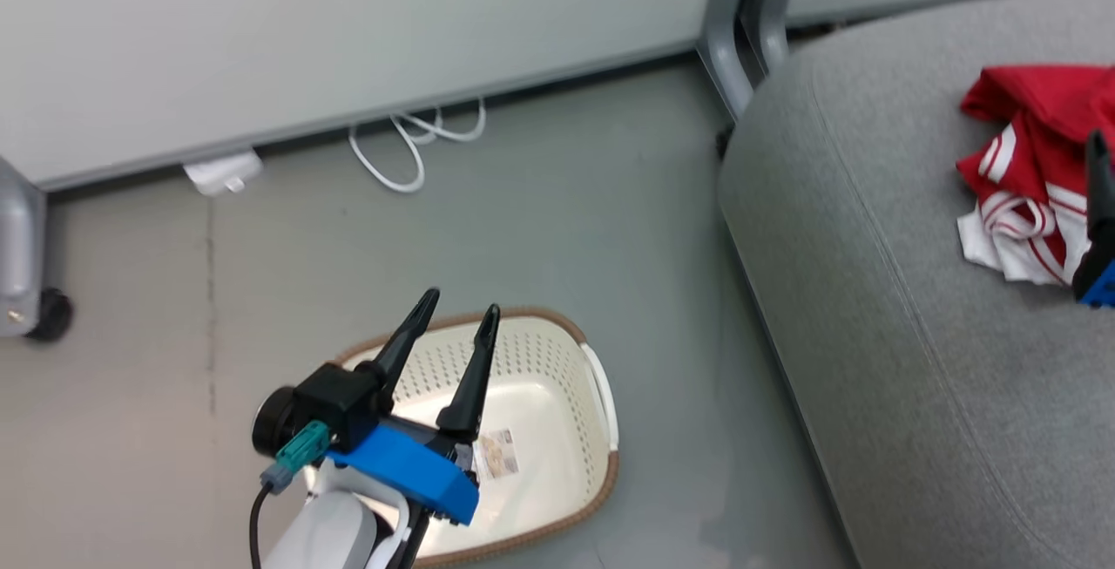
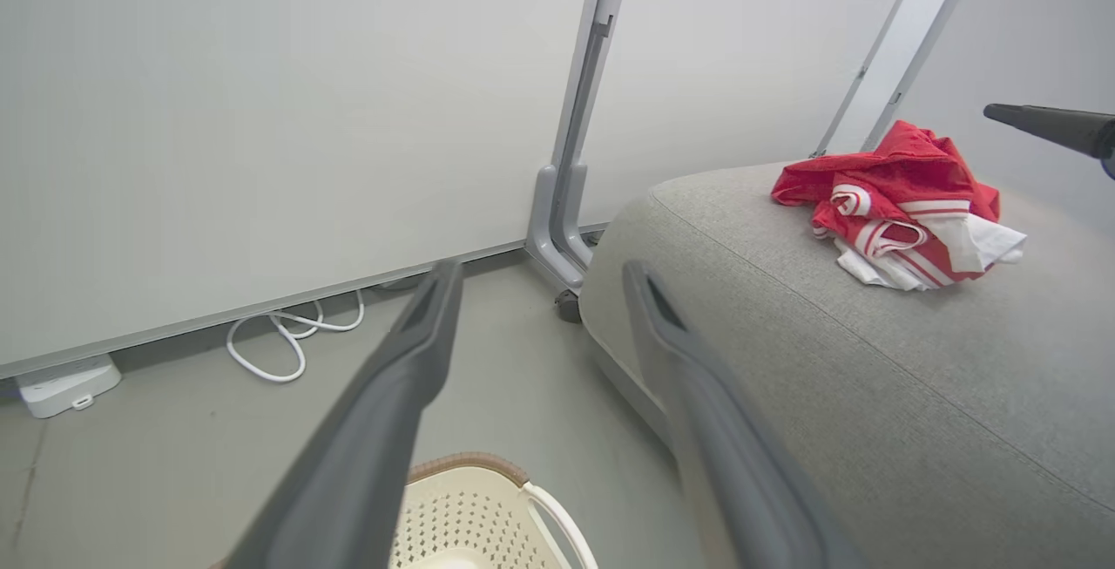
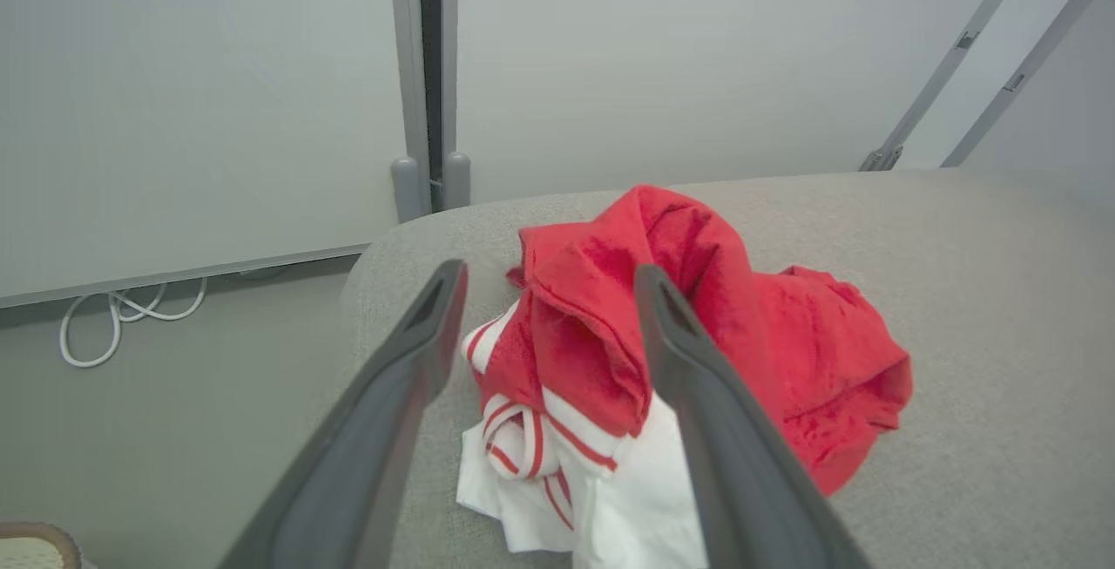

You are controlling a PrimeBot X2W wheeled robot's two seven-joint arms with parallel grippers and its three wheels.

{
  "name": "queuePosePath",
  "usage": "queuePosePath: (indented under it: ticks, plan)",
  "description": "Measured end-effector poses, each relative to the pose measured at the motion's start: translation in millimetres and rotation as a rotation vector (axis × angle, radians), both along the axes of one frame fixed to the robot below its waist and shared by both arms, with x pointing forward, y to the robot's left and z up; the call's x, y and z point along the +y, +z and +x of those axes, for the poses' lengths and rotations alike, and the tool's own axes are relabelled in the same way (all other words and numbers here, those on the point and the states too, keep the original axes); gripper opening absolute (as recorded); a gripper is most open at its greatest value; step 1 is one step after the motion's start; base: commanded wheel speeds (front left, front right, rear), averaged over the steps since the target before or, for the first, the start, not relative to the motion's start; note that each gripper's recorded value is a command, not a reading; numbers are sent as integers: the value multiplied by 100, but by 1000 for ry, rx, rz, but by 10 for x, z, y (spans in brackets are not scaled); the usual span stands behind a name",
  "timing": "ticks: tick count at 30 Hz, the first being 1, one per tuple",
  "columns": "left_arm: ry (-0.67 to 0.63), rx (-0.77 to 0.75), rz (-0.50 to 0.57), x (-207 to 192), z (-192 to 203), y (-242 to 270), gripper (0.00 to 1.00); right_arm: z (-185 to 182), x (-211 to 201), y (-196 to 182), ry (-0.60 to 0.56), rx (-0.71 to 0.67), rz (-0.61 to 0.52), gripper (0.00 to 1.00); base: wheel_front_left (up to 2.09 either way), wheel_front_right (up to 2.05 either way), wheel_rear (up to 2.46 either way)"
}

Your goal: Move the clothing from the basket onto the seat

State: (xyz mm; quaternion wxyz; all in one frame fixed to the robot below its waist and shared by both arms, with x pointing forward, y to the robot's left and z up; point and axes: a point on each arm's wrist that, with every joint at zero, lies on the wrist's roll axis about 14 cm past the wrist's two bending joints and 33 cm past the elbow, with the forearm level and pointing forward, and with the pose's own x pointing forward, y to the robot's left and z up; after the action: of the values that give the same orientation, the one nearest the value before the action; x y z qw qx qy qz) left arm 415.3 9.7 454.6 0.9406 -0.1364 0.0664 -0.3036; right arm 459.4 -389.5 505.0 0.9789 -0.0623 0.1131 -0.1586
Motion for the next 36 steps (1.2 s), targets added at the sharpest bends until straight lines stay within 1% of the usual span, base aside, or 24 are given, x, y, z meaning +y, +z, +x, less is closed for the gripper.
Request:
queuePosePath:
  ticks: [8, 14, 20, 28, 36]
  plan:
    - [173, -21, -3, 499, -217, 168, 100, -129, 653, 241, 155, -105, 38, 100, 0, 0, 0]
    - [302, -36, 0, 892, -363, 228, 100, -306, 1219, 286, 265, -149, 86, 100, 0, 0, 0]
    - [389, -53, 1, 1174, -464, 280, 100, -495, 1646, 288, 328, -178, 132, 100, 0, 0, 0]
    - [472, -48, -4, 1418, -557, 270, 100, -684, 2007, 166, 378, -164, 166, 100, 0, 0, 0]
    - [540, -23, 12, 1631, -614, 177, 100, -754, 2137, 55, 397, -146, 180, 100, 0, 0, 0]
